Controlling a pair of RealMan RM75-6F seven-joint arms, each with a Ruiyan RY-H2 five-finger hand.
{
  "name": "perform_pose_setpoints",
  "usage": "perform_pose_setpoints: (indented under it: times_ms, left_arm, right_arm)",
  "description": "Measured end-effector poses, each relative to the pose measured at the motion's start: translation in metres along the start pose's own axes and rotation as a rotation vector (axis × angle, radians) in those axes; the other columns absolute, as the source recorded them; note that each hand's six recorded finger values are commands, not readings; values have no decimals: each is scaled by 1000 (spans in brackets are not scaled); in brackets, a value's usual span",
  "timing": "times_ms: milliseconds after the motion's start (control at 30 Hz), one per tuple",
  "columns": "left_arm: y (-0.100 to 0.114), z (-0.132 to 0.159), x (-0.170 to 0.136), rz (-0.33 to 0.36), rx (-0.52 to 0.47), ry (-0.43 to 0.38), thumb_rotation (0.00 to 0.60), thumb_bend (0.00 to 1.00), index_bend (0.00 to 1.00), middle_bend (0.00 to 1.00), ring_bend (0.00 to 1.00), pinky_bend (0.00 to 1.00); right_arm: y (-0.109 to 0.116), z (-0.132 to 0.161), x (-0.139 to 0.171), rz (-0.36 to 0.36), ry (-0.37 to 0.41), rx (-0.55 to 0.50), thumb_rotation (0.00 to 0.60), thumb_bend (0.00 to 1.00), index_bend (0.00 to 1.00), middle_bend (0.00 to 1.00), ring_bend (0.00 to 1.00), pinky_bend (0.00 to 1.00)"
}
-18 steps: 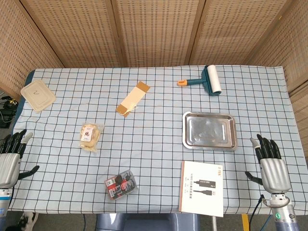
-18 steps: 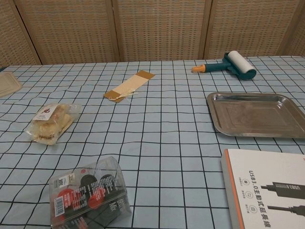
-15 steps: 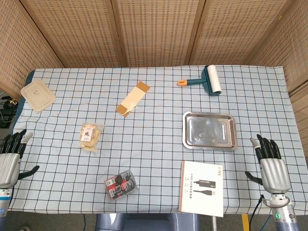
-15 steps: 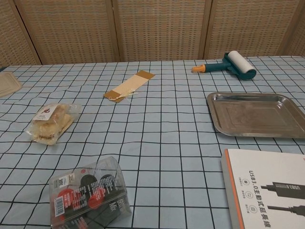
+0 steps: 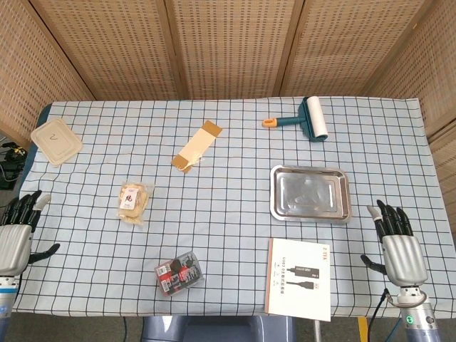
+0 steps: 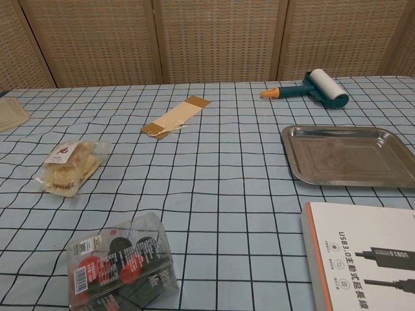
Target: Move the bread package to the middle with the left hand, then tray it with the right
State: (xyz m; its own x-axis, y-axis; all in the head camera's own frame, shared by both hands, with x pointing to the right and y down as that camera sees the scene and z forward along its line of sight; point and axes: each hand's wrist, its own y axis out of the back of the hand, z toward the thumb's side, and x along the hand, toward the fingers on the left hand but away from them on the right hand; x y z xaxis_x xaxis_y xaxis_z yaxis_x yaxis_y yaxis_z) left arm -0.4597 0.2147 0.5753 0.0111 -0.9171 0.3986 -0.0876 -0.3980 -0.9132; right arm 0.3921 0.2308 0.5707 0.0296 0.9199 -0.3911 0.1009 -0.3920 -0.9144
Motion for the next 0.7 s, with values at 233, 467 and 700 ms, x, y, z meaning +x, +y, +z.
perform_pose_setpoints:
  times_ms: [233,467,700]
  left_arm:
    - [-8,10,24,-63,20,-23,600,0,0,0,0,0]
    - [-19,30,67,-195,88,-63,600,0,0,0,0,0]
    - [-28,62,119,-320,137,-80,600,0,0,0,0,0]
  right_arm:
    - [-1,-4,-1,12,-10,-10,600,131,0,0,0,0]
    - [0,-6,-3,13,-12,-19,600,131,0,0,0,0]
    - [1,-12,-6,19,-30,-32,600,131,0,0,0,0]
